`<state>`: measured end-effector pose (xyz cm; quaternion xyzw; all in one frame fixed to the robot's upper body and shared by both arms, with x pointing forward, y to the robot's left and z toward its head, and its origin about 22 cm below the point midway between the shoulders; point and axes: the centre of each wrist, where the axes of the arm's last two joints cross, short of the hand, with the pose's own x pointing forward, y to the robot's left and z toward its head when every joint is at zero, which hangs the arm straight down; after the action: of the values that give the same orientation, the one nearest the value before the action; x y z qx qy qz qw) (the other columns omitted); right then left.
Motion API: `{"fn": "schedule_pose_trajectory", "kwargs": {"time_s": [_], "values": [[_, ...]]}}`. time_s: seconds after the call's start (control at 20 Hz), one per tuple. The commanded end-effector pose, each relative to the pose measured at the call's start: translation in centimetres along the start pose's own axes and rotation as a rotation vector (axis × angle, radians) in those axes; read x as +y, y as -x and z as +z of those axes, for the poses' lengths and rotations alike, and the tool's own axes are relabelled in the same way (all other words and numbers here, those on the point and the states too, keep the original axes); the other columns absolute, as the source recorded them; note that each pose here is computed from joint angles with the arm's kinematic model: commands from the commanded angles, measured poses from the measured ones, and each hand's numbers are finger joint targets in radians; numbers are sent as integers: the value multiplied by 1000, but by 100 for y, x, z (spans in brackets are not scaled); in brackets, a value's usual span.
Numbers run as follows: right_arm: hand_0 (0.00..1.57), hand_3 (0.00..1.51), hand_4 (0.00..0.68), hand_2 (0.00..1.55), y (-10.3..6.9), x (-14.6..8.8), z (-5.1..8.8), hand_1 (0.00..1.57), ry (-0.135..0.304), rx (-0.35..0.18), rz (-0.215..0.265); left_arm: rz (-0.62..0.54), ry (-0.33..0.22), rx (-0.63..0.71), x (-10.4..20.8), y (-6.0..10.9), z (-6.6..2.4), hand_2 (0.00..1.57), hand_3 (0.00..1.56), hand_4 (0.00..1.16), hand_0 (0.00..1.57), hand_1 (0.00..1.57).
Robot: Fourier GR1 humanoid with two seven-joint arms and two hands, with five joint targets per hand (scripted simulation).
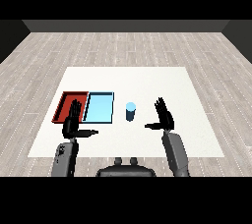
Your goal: Pick the blue can and put it in the blue box
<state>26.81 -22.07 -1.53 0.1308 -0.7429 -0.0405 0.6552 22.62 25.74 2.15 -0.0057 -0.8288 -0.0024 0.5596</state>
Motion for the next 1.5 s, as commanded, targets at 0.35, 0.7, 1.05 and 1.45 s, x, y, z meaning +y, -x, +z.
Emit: {"fn": "schedule_pose_trajectory", "kwargs": {"time_s": [0.35, 0.7, 1.05, 1.45], "values": [[0, 0, 0, 0, 298, 228, -224, 0, 36, 53, -58, -11, 4, -7, 97, -85, -65, 0, 0, 0, 0, 0], [0, 0, 0, 0, 474, 421, -420, 0, 0, 91, -47, -4, -4, 10, 4, 247, 109, 0, 0, 0, 0, 0], [0, 0, 0, 0, 668, 523, -378, 0, -34, 82, -24, 14, -4, 10, 12, 168, -85, 0, 0, 0, 0, 0], [0, 0, 0, 0, 615, 792, -829, 0, -33, 141, 14, 15, 9, 10, -11, 121, 28, 0, 0, 0, 0, 0]]}}
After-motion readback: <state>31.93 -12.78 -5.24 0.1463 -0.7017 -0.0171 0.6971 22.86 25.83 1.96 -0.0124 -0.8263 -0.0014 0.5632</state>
